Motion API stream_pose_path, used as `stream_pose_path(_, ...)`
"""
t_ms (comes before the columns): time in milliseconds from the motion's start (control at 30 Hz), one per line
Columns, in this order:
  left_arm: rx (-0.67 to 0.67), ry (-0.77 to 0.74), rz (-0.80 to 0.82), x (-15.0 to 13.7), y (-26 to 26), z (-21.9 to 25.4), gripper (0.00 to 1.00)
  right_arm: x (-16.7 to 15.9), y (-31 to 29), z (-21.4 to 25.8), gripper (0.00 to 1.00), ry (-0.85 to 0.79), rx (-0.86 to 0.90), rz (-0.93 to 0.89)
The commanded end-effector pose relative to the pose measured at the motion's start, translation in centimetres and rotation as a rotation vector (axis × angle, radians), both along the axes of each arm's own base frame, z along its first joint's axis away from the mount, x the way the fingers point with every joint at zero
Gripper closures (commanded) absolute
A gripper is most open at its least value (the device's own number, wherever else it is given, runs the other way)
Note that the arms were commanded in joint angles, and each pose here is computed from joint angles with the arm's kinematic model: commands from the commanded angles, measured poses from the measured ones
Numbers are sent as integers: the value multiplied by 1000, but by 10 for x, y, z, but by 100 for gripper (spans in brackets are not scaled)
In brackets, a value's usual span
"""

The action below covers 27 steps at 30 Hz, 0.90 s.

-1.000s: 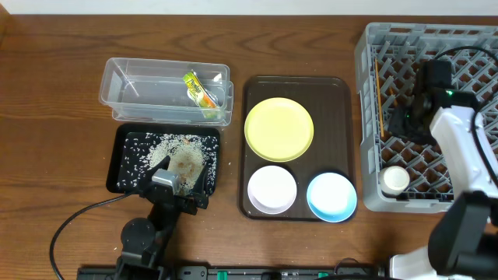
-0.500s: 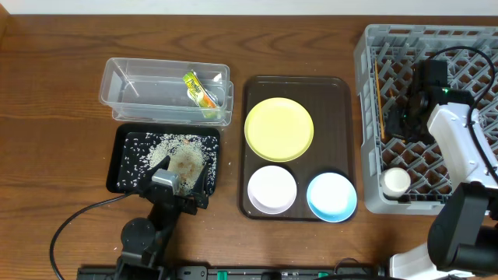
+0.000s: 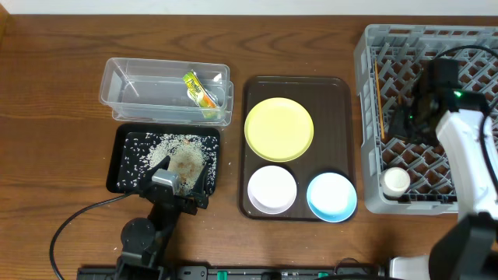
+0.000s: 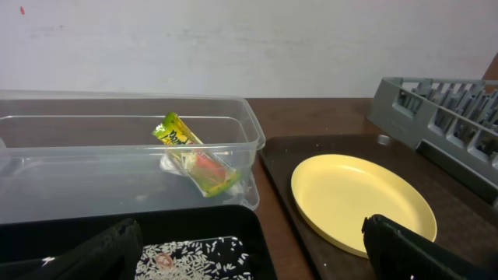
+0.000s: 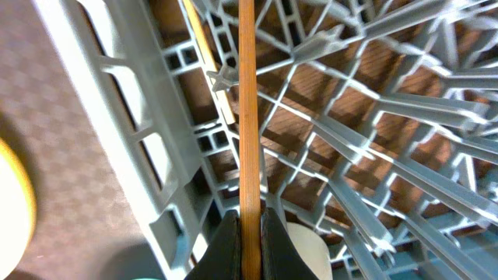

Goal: Sort waste into correct bins and load items into the dishwasher rack

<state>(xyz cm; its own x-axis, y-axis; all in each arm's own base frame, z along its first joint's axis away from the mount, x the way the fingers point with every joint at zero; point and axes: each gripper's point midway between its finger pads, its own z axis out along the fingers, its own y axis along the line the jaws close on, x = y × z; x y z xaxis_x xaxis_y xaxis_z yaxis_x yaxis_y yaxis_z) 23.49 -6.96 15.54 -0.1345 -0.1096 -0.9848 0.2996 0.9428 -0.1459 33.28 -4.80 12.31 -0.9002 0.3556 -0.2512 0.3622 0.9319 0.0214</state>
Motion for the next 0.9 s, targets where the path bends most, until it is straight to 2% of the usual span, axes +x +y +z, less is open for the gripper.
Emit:
stream_pose_path(0, 25, 43, -8, -1, -1, -16, 8, 5, -2, 28, 99, -91, 1, -28)
stream_pose_path(233, 25, 43, -8, -1, -1, -16, 7, 13, 11, 35, 99, -137, 25, 98)
stream_pose_path(367, 25, 43, -8, -1, -1, -16, 8, 35, 11, 46, 99, -232, 1, 165)
stream_pose_path(500, 25, 43, -8, -1, -1, -16, 7, 44, 25, 51, 99, -282, 48, 254)
stream_pose_path(867, 25, 43, -8, -1, -1, -16, 7, 31, 30, 35, 99, -203, 61, 279)
